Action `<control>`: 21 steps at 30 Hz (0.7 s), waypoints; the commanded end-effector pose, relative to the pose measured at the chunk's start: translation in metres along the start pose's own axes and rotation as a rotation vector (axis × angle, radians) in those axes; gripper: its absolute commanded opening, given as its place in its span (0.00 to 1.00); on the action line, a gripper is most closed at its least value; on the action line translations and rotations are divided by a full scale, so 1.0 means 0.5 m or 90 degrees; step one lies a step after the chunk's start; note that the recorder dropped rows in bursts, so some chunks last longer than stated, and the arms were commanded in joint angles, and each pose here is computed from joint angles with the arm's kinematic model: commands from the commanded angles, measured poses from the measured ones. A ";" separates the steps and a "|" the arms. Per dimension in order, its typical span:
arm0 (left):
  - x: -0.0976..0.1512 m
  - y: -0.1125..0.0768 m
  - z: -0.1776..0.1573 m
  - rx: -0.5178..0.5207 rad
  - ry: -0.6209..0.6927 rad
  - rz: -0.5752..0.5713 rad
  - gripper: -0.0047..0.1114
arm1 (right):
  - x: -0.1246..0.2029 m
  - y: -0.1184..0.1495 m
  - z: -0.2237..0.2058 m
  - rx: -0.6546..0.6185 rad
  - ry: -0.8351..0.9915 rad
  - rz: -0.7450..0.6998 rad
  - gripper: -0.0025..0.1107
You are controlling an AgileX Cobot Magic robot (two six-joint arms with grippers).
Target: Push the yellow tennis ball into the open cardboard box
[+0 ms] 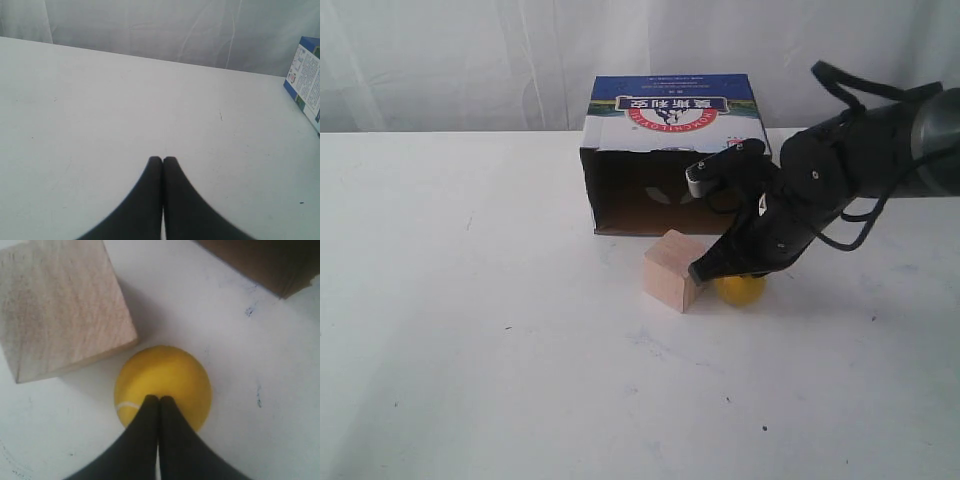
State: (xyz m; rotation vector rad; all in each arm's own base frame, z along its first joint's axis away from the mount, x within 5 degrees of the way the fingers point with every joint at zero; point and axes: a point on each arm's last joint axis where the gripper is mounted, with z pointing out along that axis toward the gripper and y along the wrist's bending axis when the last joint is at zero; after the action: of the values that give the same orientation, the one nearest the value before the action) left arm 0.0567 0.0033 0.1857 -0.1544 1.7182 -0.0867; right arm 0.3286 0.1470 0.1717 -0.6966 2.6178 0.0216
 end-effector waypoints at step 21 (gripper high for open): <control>0.001 0.000 0.000 0.000 -0.003 -0.002 0.04 | -0.013 -0.058 0.019 0.030 -0.041 0.035 0.02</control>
State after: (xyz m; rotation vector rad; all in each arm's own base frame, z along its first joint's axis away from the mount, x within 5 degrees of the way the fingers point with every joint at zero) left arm 0.0567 0.0033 0.1857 -0.1544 1.7182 -0.0867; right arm 0.3490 0.1273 0.1749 -0.6117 2.5358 0.0013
